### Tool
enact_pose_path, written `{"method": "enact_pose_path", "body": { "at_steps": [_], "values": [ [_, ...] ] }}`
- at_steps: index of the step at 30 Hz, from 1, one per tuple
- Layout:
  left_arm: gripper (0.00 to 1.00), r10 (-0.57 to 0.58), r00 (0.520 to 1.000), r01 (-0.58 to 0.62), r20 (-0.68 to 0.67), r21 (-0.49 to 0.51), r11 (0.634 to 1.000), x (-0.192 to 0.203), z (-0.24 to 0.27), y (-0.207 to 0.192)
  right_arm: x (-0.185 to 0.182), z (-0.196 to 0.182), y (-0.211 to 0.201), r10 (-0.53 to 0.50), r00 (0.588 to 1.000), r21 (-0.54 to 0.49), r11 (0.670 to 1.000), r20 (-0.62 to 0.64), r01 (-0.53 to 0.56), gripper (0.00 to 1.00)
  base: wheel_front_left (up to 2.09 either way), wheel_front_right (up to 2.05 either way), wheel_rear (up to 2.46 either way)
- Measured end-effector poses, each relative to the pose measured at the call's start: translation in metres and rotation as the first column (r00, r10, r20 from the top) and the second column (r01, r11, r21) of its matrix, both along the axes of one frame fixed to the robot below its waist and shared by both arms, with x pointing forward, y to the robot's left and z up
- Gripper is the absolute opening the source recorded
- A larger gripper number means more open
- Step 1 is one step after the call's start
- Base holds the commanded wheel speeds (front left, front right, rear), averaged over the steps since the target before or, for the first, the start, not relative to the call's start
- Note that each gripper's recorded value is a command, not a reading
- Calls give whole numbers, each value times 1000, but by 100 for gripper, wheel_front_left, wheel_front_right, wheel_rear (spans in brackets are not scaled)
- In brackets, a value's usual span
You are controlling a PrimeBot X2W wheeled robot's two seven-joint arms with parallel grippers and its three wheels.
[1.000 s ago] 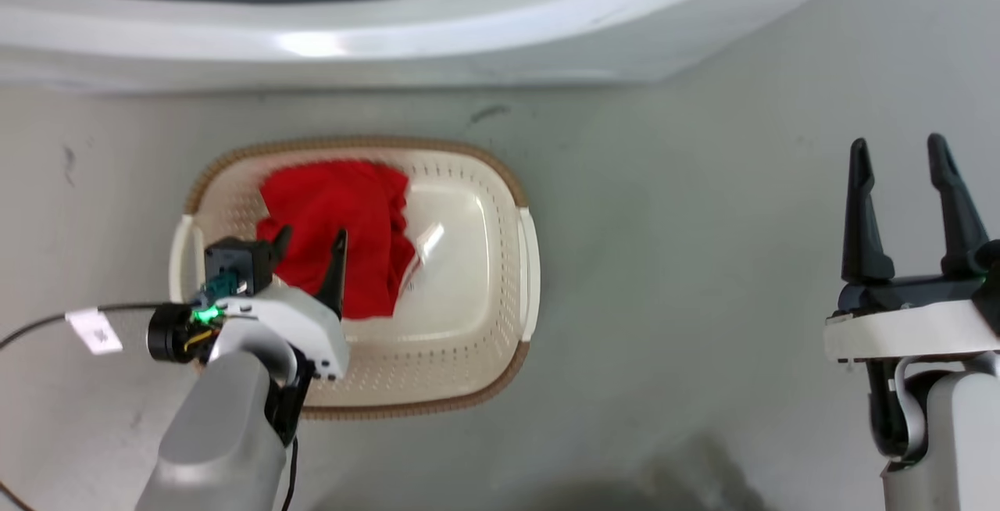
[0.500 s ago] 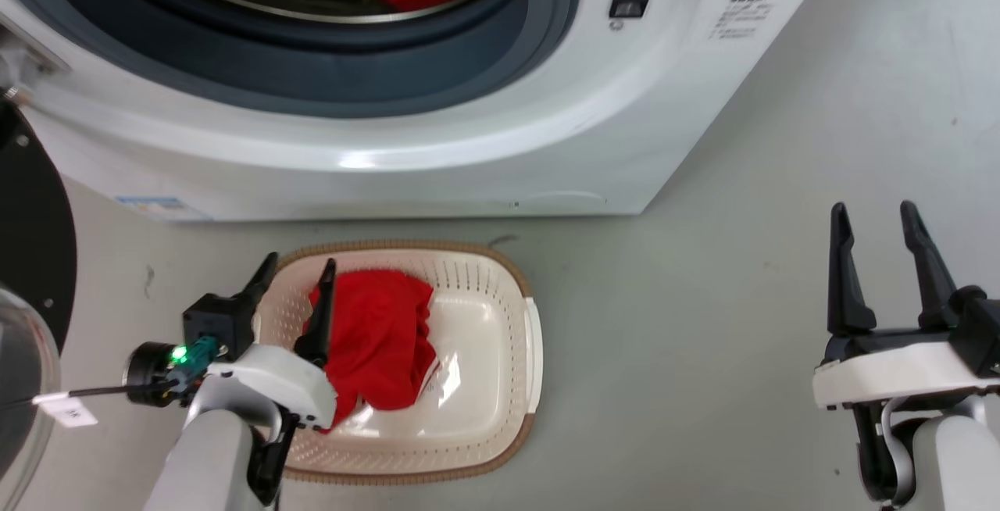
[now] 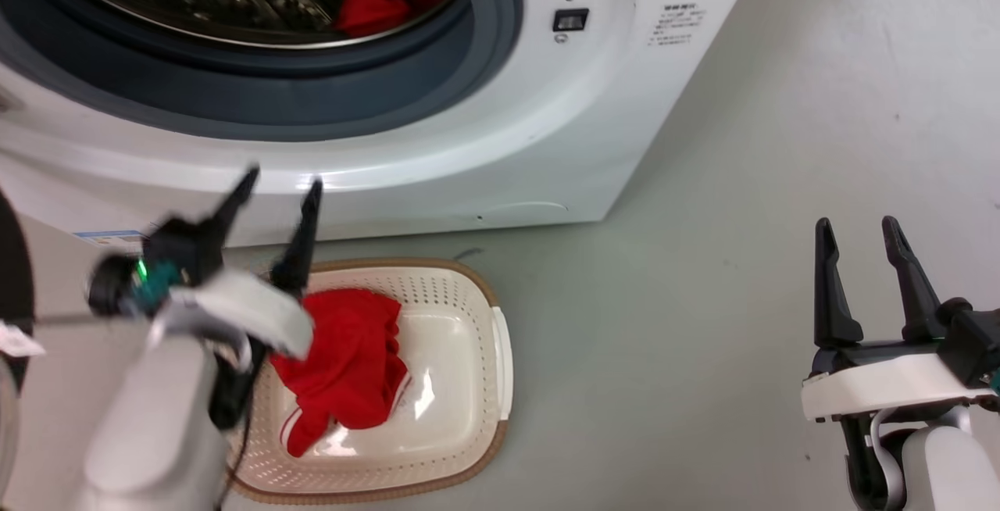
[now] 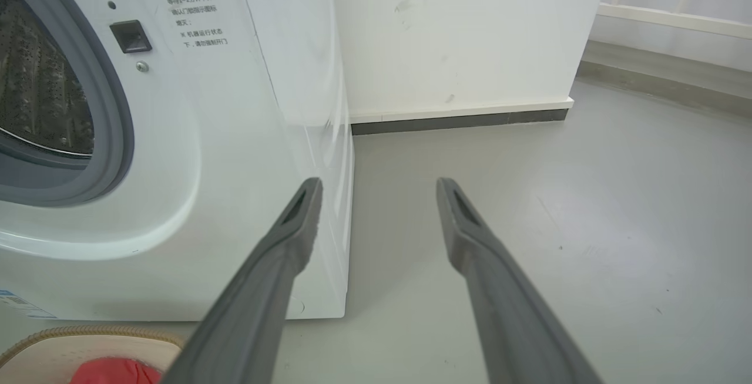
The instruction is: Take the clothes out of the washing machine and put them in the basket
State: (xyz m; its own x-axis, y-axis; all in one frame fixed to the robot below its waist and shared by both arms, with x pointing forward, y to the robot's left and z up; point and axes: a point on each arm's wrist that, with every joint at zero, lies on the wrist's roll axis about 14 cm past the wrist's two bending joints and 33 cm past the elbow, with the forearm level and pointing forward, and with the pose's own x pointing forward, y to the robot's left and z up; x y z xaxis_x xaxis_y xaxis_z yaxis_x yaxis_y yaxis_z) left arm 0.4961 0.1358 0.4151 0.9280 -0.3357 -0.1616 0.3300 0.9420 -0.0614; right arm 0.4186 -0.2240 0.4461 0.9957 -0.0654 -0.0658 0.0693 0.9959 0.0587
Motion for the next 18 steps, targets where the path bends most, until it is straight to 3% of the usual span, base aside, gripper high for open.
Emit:
{"method": "enact_pose_path", "body": {
  "at_steps": [6,18],
  "values": [
    [100,-41,999,40,22,19,999,61,17,-8,1,-16,-9,-30,999,18,999,-39,31,100,0,0,0],
    [100,-142,981,166,-136,189,968,177,-3,-29,11,-62,-24,-76,987,46,996,-143,83,100,0,0,0]
  ]
}}
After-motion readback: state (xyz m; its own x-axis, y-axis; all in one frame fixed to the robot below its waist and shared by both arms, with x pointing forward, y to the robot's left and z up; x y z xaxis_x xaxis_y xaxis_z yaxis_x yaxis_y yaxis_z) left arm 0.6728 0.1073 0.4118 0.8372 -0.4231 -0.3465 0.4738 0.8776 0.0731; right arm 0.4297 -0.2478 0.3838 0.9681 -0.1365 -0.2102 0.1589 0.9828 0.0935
